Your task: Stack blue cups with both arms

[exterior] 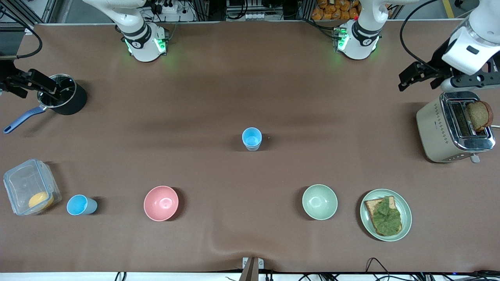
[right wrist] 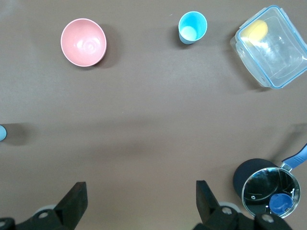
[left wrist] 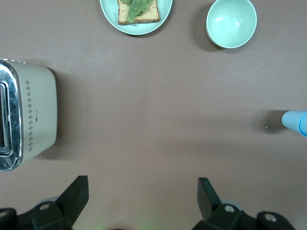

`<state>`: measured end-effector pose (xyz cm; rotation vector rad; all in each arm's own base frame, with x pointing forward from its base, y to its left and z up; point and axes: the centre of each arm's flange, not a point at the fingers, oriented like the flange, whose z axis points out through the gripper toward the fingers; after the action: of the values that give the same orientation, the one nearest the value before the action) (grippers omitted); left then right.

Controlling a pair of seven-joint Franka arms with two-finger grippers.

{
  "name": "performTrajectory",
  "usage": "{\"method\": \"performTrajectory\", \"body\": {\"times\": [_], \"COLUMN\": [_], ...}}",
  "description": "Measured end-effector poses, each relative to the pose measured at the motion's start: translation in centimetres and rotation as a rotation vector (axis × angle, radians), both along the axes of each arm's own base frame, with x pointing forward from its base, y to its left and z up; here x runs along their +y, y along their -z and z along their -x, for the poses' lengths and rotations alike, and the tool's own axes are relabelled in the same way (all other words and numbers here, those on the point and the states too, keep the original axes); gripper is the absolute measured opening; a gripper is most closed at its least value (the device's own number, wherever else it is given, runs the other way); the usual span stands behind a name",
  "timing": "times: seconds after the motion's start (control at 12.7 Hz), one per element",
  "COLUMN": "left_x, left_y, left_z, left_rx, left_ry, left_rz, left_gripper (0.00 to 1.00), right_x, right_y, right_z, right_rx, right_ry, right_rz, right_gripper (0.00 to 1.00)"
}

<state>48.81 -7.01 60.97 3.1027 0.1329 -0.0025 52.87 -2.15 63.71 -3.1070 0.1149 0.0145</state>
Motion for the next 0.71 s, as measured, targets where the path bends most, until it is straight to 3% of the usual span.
{"method": "performTrajectory", "body": {"times": [0.71], "left_x": [0.33], "left_y": [-1.06], "left_z": [-0.06], "left_rx": [-0.013], "left_ry": [-0.005], "left_rz": [0.000], "left_gripper": [1.00], "right_x": [0.02], "right_y": [0.01], "right_z": [-0.01], "right_rx": [0.000], "right_ry": [0.000], "right_rz": [0.000], "right_gripper": [1.00]}}
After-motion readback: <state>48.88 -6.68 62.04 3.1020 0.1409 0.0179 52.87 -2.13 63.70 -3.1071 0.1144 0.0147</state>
